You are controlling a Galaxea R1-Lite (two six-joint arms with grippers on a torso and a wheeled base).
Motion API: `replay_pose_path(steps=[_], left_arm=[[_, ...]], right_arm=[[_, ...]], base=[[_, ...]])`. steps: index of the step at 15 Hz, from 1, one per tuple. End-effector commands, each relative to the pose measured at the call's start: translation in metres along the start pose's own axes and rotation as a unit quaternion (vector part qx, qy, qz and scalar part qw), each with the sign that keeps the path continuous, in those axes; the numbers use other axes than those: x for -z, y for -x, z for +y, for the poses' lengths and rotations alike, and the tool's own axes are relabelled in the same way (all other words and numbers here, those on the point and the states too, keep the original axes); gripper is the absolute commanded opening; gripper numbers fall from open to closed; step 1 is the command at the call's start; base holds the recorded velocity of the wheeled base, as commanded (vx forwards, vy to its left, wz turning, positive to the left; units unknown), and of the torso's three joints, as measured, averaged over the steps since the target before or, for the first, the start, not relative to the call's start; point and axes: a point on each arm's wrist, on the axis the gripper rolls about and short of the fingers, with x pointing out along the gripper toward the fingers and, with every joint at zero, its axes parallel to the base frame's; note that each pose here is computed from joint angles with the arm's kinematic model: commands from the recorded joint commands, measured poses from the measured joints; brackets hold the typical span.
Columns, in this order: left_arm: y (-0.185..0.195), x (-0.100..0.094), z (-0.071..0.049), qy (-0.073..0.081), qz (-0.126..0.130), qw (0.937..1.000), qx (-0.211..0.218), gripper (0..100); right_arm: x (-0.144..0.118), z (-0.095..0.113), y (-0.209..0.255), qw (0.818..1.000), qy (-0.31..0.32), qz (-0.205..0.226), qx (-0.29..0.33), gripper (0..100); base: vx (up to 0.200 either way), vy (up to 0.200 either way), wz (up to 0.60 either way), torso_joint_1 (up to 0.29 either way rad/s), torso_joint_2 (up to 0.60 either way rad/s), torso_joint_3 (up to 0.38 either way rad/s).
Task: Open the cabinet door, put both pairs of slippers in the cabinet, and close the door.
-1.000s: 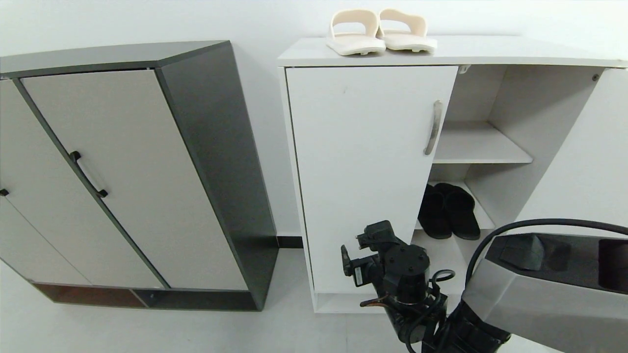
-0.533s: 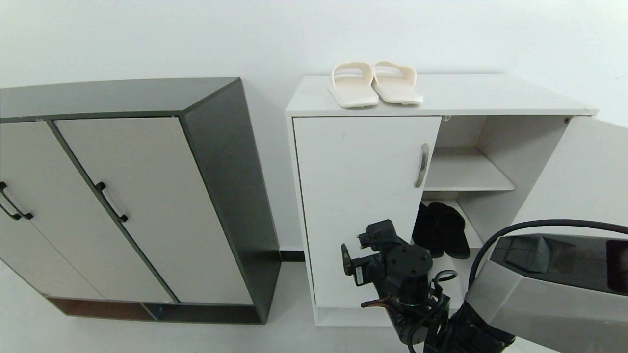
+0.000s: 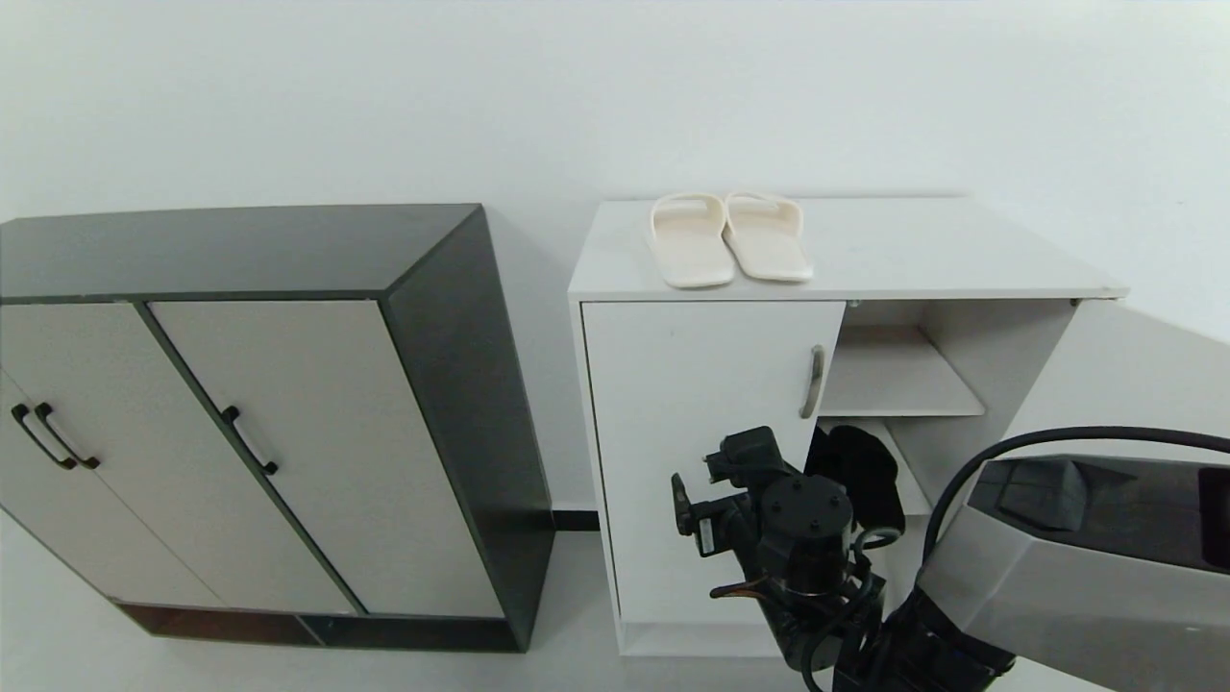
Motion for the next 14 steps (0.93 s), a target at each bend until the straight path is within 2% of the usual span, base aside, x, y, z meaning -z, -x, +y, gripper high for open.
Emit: replay_pose_path(steps=[1, 11, 14], left_arm=[[-0.0001, 0.0000, 0.0000, 0.000, 0.001, 1.0000, 0.000, 0], [-0.0001, 0.0000, 0.0000, -0.002, 0.001, 1.0000, 0.000, 0], [-0.0001, 0.0000, 0.0000, -0.002, 0.001, 1.0000, 0.000, 0]], right_arm=[[-0.0010, 0.0000, 0.0002, 1.000, 0.000, -0.001, 0.000, 100], [0.0049, 0.0002, -0.0017, 1.000, 0.020, 0.002, 0.001, 100], [0.0061, 0.0024, -0.0048, 0.999, 0.032, -0.037, 0.004, 100]], base=[[0.000, 0.000, 0.00, 0.193, -0.51, -0.310], [0.000, 0.000, 0.00, 0.222, -0.54, -0.311], [0.000, 0.000, 0.00, 0.137, -0.31, -0.175]])
